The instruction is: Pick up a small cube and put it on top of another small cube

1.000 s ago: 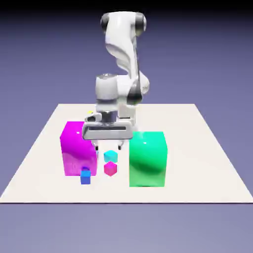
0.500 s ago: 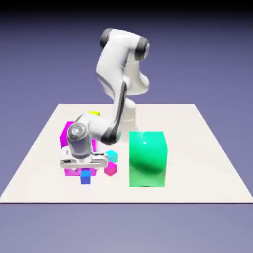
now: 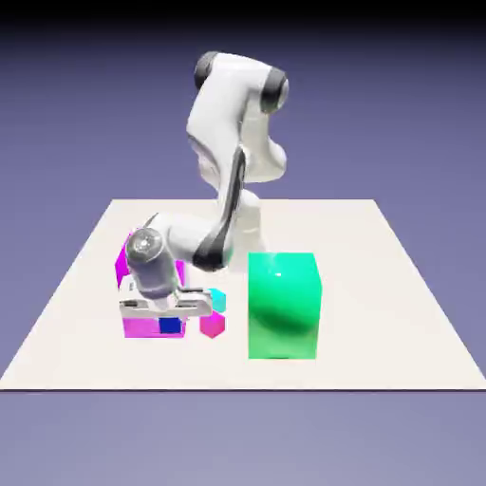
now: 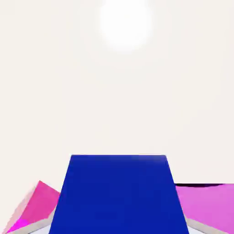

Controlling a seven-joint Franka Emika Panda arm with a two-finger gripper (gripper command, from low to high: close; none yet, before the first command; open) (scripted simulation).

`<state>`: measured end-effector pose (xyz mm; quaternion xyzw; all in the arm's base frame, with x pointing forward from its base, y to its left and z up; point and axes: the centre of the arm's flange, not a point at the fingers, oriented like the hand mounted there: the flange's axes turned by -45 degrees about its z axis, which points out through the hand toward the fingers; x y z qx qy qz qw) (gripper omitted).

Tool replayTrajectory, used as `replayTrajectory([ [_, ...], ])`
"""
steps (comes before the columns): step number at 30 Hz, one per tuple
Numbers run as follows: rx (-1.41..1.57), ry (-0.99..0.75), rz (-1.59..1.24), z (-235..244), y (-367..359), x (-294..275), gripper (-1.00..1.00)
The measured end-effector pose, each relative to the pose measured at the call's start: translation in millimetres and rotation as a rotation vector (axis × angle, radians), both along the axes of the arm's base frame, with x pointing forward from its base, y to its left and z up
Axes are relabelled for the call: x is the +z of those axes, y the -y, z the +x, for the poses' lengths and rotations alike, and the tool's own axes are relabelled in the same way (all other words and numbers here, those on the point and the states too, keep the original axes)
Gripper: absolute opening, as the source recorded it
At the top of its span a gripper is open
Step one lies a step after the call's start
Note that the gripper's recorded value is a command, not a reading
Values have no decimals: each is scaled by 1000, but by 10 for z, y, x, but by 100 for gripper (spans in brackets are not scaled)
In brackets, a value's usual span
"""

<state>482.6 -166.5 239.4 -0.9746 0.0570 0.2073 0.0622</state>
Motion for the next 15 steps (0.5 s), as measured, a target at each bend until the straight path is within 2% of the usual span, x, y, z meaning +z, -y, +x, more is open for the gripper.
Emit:
replayTrajectory([
  [9,-239,17,143,-403,-110,1110,-100],
  [15,-351,-23,103,-1023,110,1664,-100],
])
